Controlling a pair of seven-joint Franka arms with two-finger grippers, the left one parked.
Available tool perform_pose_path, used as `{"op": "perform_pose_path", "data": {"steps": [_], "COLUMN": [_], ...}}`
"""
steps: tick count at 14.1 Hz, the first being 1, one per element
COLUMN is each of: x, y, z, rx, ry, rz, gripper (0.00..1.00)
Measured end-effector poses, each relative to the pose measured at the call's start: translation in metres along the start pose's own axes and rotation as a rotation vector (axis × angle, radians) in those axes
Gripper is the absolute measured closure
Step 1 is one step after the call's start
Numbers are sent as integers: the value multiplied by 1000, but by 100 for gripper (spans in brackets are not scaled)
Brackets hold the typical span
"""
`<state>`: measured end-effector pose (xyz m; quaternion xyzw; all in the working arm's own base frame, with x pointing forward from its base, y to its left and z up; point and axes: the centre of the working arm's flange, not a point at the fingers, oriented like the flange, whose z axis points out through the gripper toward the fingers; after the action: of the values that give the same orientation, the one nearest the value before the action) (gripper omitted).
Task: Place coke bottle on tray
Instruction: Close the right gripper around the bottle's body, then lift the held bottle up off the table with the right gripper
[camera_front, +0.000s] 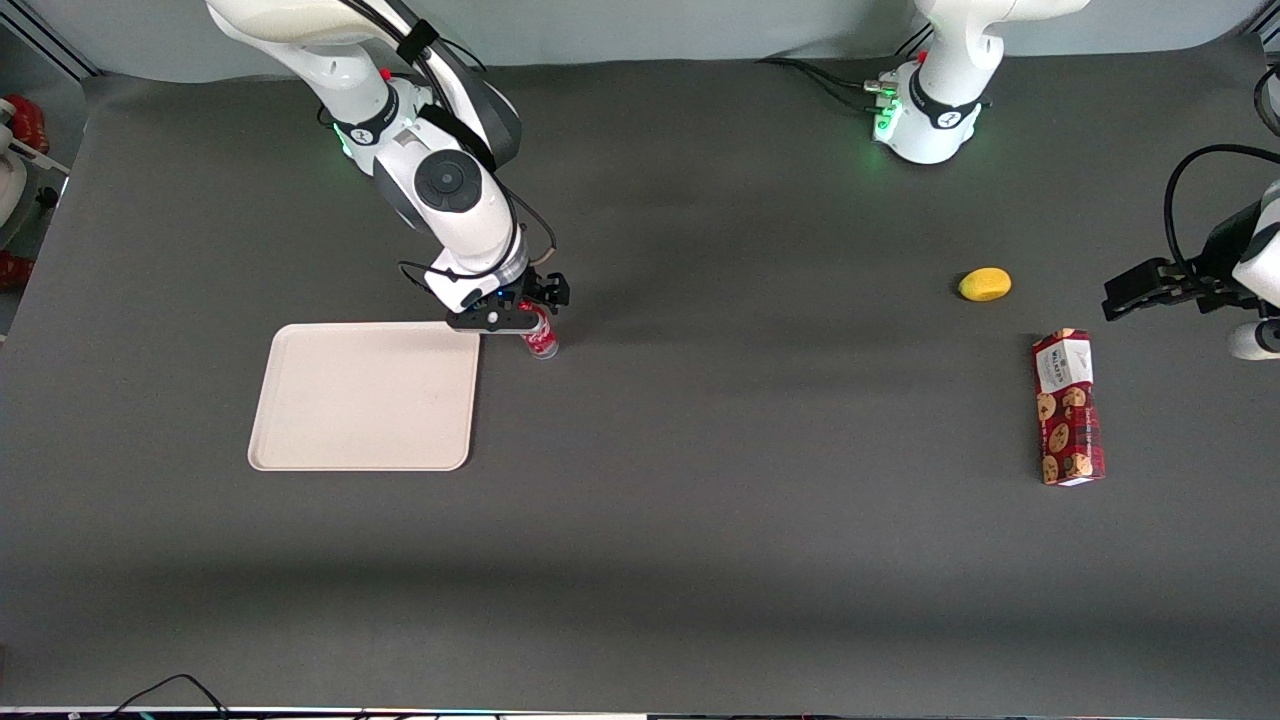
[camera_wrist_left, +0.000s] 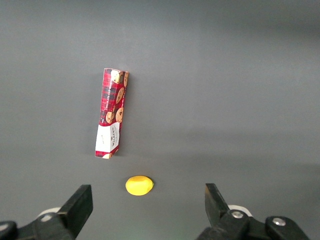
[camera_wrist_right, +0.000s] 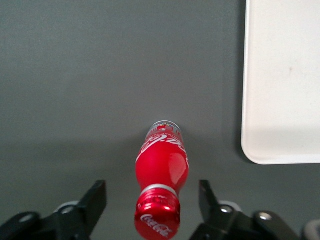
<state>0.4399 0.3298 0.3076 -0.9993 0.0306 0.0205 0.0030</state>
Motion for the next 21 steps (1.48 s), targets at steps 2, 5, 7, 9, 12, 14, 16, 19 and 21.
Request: {"op": "perform_pose_path", "data": {"steps": [2, 5, 7, 9, 12, 14, 16, 19, 21], "x": [0, 1, 2, 7, 22, 32, 37, 58, 79], "y": [0, 0, -1, -3, -8, -11, -5, 40, 86], "z": [0, -1, -5, -19, -74, -131, -185, -247, -266], "rx": [0, 2, 8, 5, -43, -35, -32, -59, -68], "ry": [1, 5, 14, 29, 23, 18, 13, -1, -7], "rz": [0, 0, 2, 9, 31, 53, 39, -18, -73], "gripper": [48, 65, 65, 65, 65, 65, 65, 65, 65]}}
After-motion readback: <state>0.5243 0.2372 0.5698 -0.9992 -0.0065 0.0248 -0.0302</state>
